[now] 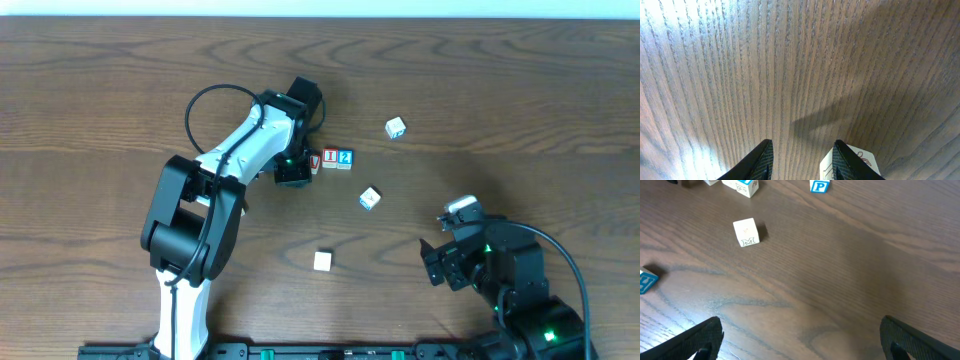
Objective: Spell out Ai2
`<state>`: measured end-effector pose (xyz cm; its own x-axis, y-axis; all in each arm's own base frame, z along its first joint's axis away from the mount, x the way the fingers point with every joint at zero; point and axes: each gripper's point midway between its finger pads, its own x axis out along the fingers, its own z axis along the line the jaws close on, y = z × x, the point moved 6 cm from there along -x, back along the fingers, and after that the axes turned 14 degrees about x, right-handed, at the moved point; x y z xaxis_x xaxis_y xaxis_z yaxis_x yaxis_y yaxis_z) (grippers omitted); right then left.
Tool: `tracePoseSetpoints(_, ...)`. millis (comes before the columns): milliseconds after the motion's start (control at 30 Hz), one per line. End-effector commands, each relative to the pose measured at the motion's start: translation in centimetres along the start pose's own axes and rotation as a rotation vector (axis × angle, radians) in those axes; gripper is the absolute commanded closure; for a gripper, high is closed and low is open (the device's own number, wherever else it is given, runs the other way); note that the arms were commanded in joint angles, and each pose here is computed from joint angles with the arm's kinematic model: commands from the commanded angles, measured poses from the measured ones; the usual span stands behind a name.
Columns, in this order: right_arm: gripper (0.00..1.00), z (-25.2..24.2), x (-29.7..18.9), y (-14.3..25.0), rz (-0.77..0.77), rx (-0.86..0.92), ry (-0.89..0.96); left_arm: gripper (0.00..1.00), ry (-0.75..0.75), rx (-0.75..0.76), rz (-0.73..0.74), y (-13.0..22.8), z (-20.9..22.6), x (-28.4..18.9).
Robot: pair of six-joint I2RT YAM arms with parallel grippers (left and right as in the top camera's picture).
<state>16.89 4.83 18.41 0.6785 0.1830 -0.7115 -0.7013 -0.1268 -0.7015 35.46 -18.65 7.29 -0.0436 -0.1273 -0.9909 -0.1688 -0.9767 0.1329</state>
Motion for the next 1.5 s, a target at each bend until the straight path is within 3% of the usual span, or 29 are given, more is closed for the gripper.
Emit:
tracePoseSetpoints(0, 0.01, -0.2, 0.0, 0.0, -0.002, 0.013, 0.013, 0.60, -0.014, -0.044, 0.002, 0.0, 0.0, 0.4)
tracePoseSetpoints(533, 0.01, -0.2, 0.0, 0.0, -0.002, 0.013, 0.013, 0.61, 0.051, -0.038, -0.029, -0.3, -1.1, 0.3)
tracePoseSetpoints(1467, 0.01, -0.2, 0.0, 0.0, -0.002, 0.013, 0.013, 0.61, 0.036, -0.021, -0.001, 0.6, -0.8, 0.4)
